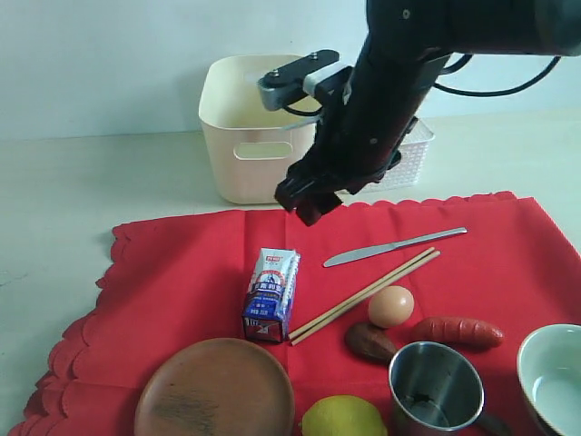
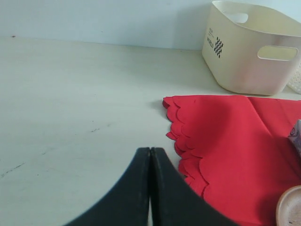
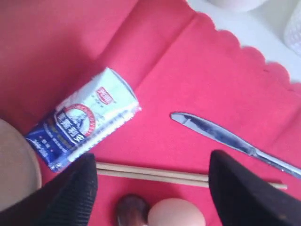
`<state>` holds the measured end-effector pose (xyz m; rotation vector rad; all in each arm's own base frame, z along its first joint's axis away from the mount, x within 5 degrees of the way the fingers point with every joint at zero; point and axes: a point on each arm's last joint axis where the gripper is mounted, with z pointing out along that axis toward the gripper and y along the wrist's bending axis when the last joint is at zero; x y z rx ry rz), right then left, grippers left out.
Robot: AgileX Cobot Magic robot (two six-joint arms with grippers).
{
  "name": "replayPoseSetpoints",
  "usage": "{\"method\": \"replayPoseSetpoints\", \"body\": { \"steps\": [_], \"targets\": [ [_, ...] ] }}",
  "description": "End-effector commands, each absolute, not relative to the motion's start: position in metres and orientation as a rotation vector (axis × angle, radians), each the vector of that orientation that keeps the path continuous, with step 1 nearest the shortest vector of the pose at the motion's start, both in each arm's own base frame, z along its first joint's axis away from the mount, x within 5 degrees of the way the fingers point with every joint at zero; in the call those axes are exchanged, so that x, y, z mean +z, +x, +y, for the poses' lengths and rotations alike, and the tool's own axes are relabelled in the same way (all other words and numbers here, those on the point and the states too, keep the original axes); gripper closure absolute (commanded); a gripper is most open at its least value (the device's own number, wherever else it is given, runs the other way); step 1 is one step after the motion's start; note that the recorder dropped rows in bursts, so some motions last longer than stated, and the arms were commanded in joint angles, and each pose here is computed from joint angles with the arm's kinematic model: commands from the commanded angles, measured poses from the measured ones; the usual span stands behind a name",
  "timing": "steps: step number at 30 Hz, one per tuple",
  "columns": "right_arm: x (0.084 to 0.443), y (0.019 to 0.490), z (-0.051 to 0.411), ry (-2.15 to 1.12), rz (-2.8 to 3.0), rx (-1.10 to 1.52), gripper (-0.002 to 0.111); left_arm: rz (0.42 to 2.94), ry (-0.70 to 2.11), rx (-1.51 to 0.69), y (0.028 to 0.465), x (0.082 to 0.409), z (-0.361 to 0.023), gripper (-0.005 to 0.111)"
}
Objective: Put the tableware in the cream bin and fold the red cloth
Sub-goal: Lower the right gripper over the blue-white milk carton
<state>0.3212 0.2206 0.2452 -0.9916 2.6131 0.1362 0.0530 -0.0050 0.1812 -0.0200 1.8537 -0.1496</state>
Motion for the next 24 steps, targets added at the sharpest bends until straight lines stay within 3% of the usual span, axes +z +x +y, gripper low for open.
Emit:
{"method": "replayPoseSetpoints", "body": {
  "steps": [1,8,16,24],
  "targets": [
    [0.25,0.312,0.241,-0.945,2.558,0.225,0.044,1.844,-0.021,-0.146,0.053,0.181,-0.005,0.107],
    [0.235,0.31,0.25,-0.901,2.644,0.339,0.041,1.844,-0.021,-0.146,0.053,0.181,-0.005,0.107],
    [0.208,0.318,0.257,-0.913,2.737,0.314,0.012,1.844,-0.023,-0.148,0.053,0.181,-0.005,0.107],
    [0.178,0.326,0.266,-0.833,2.927,0.301,0.011,1.844,-0.023,-0.148,0.053,0.181,-0.005,0.107]
  ]
}}
